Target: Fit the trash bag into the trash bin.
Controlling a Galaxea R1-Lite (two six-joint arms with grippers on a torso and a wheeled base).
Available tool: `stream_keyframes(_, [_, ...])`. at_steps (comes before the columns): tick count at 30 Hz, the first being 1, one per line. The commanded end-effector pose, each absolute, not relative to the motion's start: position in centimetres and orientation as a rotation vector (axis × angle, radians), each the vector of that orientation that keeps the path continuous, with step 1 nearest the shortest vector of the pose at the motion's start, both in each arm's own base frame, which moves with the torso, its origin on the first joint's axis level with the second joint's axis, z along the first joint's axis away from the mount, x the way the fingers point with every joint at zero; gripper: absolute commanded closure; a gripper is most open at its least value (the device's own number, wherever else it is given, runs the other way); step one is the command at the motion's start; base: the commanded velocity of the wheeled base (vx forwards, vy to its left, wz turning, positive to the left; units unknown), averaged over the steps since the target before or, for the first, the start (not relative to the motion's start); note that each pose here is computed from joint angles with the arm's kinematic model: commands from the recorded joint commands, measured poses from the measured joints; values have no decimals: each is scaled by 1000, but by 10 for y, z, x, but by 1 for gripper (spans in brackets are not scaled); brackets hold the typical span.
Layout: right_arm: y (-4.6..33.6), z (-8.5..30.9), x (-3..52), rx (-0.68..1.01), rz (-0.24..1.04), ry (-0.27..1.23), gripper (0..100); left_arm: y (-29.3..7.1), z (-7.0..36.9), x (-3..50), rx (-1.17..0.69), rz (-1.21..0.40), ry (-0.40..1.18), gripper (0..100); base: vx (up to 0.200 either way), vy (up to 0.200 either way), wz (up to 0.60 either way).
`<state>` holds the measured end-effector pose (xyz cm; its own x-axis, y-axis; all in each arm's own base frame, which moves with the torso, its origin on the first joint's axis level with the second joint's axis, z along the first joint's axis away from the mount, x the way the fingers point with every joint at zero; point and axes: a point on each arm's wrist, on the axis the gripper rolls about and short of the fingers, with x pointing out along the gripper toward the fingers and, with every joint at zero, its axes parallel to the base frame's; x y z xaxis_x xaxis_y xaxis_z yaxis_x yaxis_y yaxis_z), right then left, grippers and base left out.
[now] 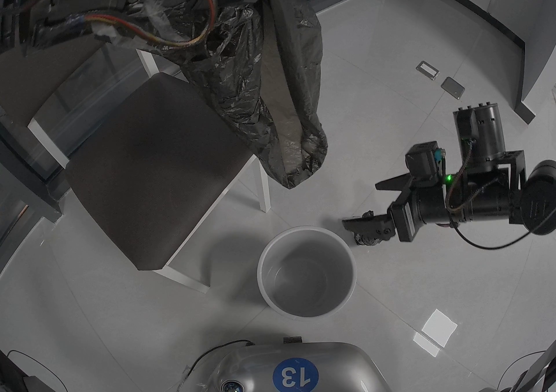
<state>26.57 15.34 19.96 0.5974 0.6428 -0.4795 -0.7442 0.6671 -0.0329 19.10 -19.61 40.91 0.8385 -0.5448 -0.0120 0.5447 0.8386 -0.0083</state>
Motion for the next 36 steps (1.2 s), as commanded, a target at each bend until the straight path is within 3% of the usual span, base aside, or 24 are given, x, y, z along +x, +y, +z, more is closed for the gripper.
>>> stream_keyframes(1, [159, 199, 297, -233, 778, 438, 0, -199, 413, 183, -30, -604, 24, 100, 0, 0, 0])
stream_keyframes(13, [170, 221, 335, -242, 706, 316, 0, -207, 417, 171, -59, -656, 18, 100, 0, 0, 0])
stream_keyframes(28, [191, 210, 334, -247, 756, 332, 0, -213, 420, 167, -69, -683, 12, 100, 0, 0, 0])
stream_keyframes(29, [192, 210, 334, -248, 756, 329, 100, -213, 420, 167, -69, -683, 12, 100, 0, 0, 0])
stream_keyframes(36, [190, 210, 334, -247, 722, 325, 100, -212, 420, 167, -72, -683, 9, 100, 0, 0, 0])
